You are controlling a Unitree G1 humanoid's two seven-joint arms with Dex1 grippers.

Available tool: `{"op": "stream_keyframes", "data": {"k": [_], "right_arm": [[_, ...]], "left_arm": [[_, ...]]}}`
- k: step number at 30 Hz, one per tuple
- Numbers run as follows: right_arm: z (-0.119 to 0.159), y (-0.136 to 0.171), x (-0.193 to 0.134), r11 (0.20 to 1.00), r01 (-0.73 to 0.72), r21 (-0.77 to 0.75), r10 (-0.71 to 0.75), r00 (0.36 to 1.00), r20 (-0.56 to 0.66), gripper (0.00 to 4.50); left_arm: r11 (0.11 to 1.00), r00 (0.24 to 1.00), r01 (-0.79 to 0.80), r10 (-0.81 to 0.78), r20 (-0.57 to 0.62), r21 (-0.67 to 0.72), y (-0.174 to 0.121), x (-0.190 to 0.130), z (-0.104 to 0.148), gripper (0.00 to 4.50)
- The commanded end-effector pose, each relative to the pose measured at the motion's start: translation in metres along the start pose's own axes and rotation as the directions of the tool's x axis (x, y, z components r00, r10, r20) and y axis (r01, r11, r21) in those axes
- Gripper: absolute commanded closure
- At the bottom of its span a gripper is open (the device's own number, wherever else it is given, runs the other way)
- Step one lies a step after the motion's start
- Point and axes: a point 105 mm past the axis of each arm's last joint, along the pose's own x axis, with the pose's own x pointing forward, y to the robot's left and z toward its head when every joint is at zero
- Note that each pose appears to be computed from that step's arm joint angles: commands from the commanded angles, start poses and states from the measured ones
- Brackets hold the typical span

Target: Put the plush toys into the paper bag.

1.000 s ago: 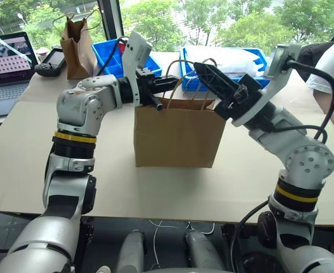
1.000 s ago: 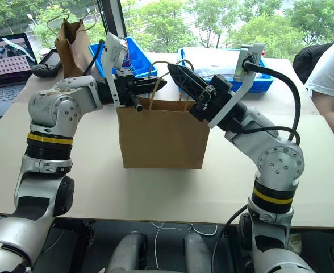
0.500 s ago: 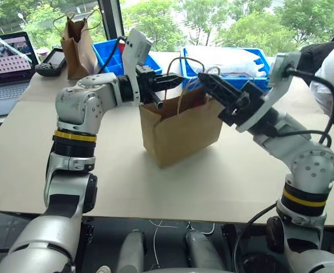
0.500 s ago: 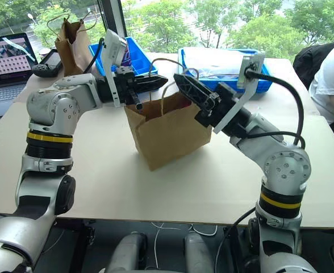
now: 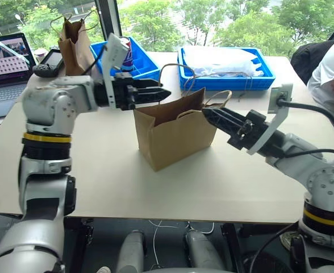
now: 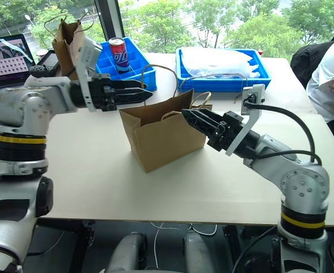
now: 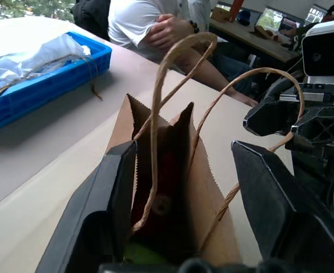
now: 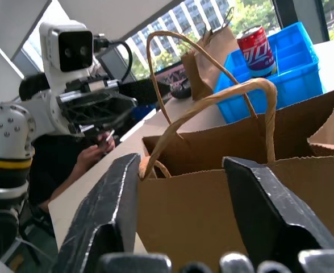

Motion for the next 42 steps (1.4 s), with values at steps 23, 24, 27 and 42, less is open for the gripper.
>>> {"op": "stream_keyframes", "data": {"k": [23,24,27,42], "right_arm": [[-0.044,-0.010,-0.015,0.901,-0.006,-0.434,-0.163,0.923,-0.350,2.09],[-0.045,-0.008,-0.009,0.899,-0.005,-0.439,-0.154,0.933,-0.325,2.47],[-0.051,-0.006,0.015,0.887,0.004,-0.461,-0.142,0.953,-0.266,3.48],[-0.060,-0.012,0.079,0.853,0.055,-0.519,-0.145,0.980,-0.134,4.48]], "left_arm": [[0.993,0.997,-0.048,0.042,0.067,0.104,-0.008,-0.044,-0.067,0.00],[0.993,0.996,-0.054,0.047,0.072,0.104,-0.007,-0.040,-0.067,0.00],[0.992,0.996,-0.063,0.056,0.062,0.113,-0.006,-0.033,-0.069,0.00],[0.995,0.997,0.017,-0.023,0.072,0.094,-0.020,-0.009,-0.070,0.00]]}}
